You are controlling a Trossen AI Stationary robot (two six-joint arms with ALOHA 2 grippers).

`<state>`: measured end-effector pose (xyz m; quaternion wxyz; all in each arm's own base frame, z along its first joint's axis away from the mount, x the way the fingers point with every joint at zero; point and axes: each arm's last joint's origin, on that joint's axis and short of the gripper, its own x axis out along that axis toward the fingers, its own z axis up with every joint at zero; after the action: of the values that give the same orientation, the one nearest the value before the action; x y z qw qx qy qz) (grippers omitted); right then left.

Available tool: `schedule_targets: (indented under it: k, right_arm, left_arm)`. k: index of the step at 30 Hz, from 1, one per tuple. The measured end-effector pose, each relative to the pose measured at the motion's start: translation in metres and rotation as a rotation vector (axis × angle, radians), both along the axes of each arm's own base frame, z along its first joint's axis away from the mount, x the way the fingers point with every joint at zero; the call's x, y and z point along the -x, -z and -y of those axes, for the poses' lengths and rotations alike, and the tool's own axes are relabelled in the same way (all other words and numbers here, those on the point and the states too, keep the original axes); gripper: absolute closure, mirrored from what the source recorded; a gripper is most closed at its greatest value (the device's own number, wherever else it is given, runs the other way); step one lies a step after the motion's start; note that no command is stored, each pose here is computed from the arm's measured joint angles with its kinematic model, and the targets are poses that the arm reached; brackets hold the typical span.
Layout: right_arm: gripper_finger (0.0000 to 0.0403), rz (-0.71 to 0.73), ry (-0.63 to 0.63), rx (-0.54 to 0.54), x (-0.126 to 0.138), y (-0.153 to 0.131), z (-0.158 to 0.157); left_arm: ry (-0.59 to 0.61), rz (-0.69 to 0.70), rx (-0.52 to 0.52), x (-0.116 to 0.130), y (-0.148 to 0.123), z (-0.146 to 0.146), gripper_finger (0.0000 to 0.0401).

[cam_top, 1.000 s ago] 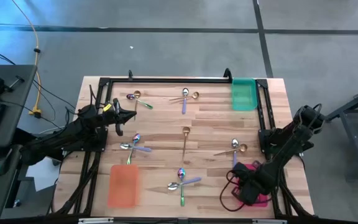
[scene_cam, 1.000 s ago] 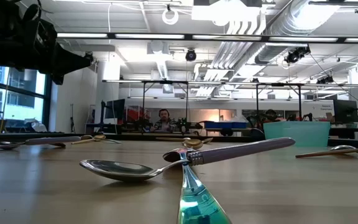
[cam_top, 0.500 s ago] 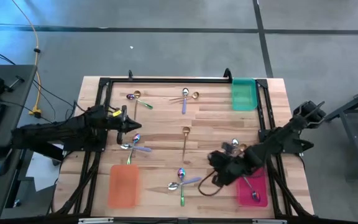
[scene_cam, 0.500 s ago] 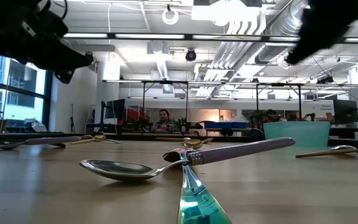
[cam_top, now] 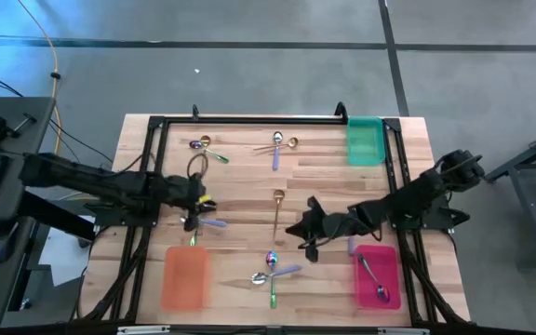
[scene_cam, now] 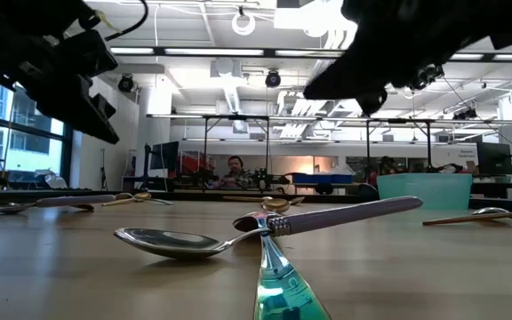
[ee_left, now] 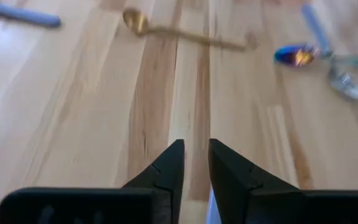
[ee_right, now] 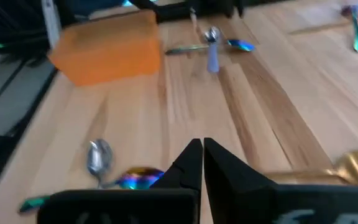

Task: Sort silverware by color (type)
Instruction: Put the purple spoon into the orange bin

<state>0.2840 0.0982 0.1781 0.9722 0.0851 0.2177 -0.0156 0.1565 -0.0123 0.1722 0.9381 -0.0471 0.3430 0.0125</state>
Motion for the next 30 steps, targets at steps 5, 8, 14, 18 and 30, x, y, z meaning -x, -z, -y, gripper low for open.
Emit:
schedule_targets:
  k: [5, 8, 14, 18, 30]
  right_arm:
    - [0.0403, -0.015, 0.018, 0.007, 0.000, 0.003, 0.006]
    - [0.0403, -0.016, -0.004, 0.023, 0.000, 0.003, 0.005]
    - [0.0403, -0.019, -0.020, 0.049, 0.000, 0.003, 0.005]
    - [0.0403, -0.020, -0.028, 0.066, 0.000, 0.003, 0.005]
    - [0.0403, -0.021, -0.029, 0.069, 0.000, 0.003, 0.005]
  left_arm:
    - [0.059, -0.121, -0.029, -0.015, -0.004, 0.016, 0.0304]
    - [0.077, -0.197, -0.031, -0.024, -0.004, 0.024, 0.0288]
    - [0.094, -0.365, -0.060, -0.034, 0.016, 0.034, 0.0267]
    - [0.075, -0.422, -0.130, -0.037, 0.028, 0.034, 0.0259]
    - [0.094, -0.529, -0.147, -0.042, 0.048, 0.036, 0.0298]
